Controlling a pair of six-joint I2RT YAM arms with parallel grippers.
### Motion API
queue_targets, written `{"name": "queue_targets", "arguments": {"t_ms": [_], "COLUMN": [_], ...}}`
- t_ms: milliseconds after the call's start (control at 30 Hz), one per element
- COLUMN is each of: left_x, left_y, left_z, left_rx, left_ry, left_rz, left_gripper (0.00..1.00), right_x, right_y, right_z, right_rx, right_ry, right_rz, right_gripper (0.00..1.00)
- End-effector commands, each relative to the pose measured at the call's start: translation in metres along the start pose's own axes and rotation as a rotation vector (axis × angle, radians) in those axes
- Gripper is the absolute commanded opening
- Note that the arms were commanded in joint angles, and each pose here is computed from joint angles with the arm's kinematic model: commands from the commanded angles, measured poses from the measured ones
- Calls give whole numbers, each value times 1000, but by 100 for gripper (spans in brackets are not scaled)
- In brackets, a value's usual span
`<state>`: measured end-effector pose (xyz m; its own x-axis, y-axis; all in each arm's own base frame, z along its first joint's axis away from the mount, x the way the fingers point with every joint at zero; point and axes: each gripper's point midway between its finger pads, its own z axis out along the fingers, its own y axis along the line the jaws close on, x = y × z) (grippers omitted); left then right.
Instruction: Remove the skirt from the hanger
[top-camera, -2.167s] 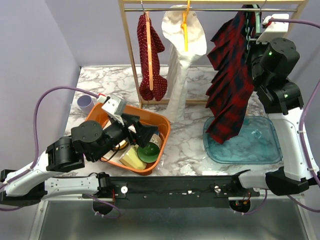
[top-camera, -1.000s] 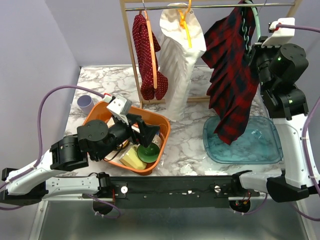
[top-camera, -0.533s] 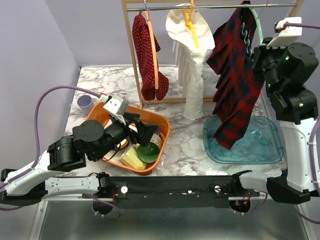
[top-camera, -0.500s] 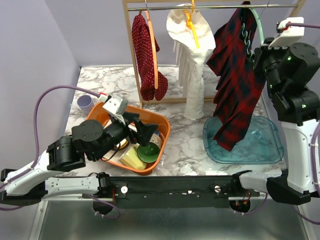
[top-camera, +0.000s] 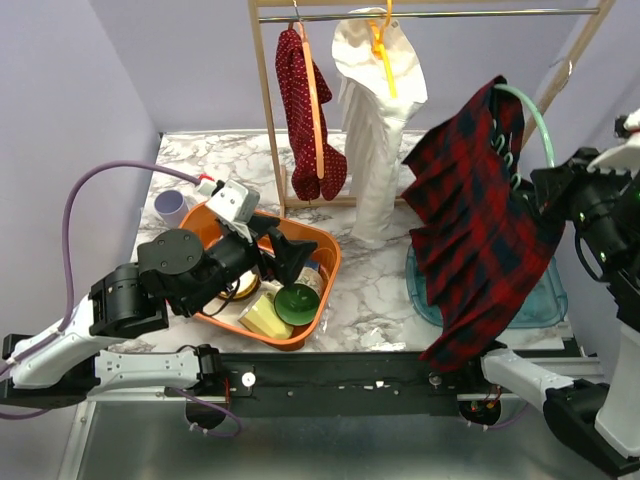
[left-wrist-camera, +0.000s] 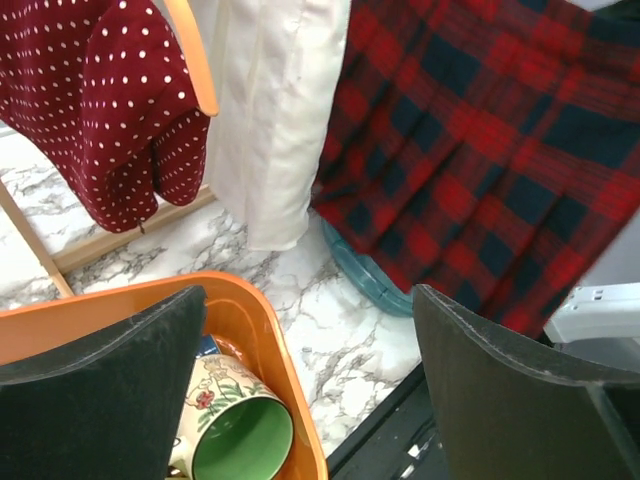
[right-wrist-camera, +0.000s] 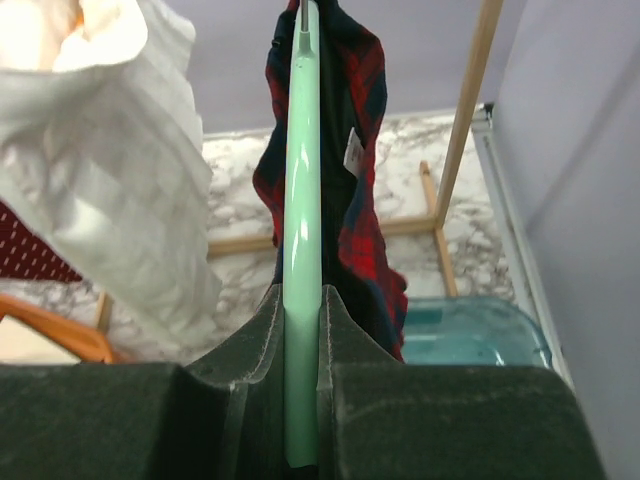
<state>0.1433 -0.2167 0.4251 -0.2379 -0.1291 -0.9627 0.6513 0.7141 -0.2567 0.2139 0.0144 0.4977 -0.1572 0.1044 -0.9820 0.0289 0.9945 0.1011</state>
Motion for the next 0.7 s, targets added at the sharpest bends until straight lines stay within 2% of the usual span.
{"name": "queue_targets", "arguments": {"t_ms": [0, 200, 300, 333, 400, 433, 567, 667], "left_x": [-4, -29, -50, -71, -75, -93, -106, -104], "left_y": [-16, -43, -61, -65, -73, -76, -93, -92], "left_z": [-3, -5, -7, -14, -7, -12, -6, 0], "left_rx": [86, 208, 288, 309, 318, 329, 377, 366], "left_ry": [41, 31, 4, -40, -18, -54, -70, -63], "left_rz": [58, 106, 150, 155, 172, 160, 175, 195], "left_gripper": [93, 93, 93, 93, 93, 93, 96, 96], "right_x": [-4, 14, 23, 25, 29, 31, 41, 46], "right_y": [7, 36, 45, 47, 55, 58, 77, 83], "right_z": [-68, -139, -168, -175, -195, -202, -229, -240], "right_rx": [-130, -388, -486, -506, -589, -621, -795, -860], "right_ry": [-54, -29, -18, -16, -17, -18, 8, 12], "right_rz": [107, 195, 211, 214, 209, 207, 181, 172], "right_gripper": [1, 1, 1, 1, 1, 1, 1, 1]}}
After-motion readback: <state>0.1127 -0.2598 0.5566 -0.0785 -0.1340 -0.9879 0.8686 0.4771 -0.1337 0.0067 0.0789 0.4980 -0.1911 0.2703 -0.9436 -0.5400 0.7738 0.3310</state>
